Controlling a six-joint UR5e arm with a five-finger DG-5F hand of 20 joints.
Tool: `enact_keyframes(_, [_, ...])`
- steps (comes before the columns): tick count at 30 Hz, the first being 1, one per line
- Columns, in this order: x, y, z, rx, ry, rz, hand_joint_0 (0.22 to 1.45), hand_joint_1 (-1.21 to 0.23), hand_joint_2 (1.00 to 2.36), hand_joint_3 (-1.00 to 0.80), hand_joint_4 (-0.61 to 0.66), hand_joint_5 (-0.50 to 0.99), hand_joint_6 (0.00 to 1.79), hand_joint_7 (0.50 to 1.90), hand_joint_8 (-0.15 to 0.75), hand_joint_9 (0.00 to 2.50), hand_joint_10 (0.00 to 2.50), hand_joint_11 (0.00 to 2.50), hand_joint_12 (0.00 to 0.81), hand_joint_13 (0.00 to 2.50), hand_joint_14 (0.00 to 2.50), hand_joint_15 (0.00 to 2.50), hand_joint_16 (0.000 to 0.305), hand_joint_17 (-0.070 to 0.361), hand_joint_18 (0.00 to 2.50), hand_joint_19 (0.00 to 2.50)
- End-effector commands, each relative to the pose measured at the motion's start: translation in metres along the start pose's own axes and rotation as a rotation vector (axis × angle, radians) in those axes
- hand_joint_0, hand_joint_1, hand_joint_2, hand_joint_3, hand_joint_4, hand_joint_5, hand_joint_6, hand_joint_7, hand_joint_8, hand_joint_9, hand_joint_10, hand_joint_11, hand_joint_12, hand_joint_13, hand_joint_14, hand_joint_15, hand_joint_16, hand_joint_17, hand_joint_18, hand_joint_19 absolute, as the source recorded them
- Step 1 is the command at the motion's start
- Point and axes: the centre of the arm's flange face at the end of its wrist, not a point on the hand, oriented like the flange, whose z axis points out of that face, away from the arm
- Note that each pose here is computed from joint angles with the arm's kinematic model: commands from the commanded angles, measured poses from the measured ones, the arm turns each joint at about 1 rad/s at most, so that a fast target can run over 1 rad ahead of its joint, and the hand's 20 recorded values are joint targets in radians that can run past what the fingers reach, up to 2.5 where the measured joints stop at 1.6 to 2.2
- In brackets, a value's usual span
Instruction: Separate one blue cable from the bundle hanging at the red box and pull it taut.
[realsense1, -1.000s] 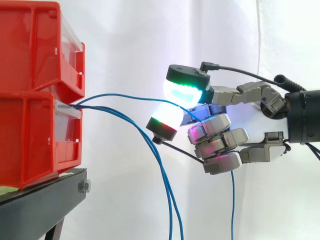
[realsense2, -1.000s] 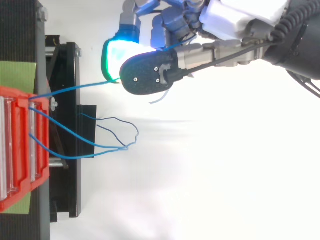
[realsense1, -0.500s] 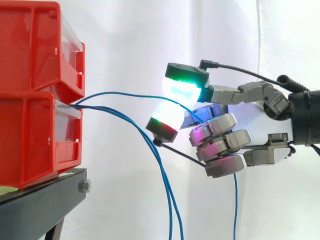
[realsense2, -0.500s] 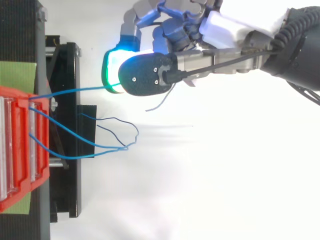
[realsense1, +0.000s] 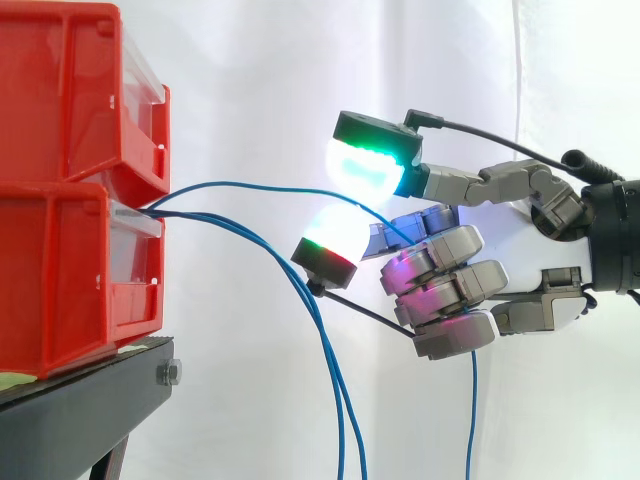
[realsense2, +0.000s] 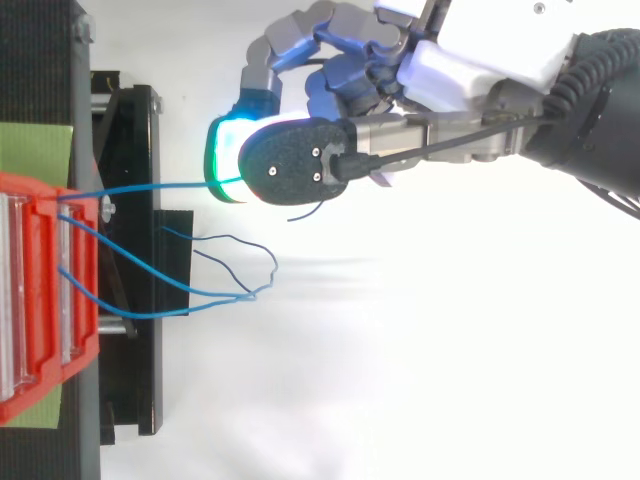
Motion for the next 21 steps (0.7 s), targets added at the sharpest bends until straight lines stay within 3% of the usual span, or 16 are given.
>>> enact_keyframes(1, [0.0006, 0.0008, 0.0001, -0.001, -0.001, 0.001, 0.61, -0.62, 1.01, -0.42, 0.17, -0.21, 0.95, 0.94, 0.321, 0.75, 1.52, 1.16, 0.335, 0.82, 2.50, 1.14, 0.039, 0.087, 1.16, 1.53])
enact_keyframes(2, [0.0005, 0.0001, -0.0002, 0.000, -0.001, 0.000, 0.63, -0.64, 1.01, -0.33, 0.16, -0.21, 0.96, 0.95, 0.326, 0.75, 1.54, 1.15, 0.335, 0.82, 2.50, 1.14, 0.039, 0.087, 1.17, 1.53])
enact_keyframes(12, [0.0021, 0.0001, -0.0007, 0.000, -0.004, 0.000, 0.64, -0.69, 1.02, -0.07, 0.03, -0.20, 0.98, 1.08, 0.327, 0.76, 1.65, 1.13, 0.336, 0.85, 2.49, 1.15, 0.039, 0.088, 1.19, 1.54])
enact_keyframes(21, [0.0047, 0.0003, -0.0012, -0.002, -0.009, 0.031, 0.64, -0.69, 1.02, -0.04, 0.03, -0.19, 0.98, 1.08, 0.350, 0.77, 1.74, 1.07, 0.358, 0.86, 2.50, 1.13, 0.044, 0.099, 1.23, 1.52])
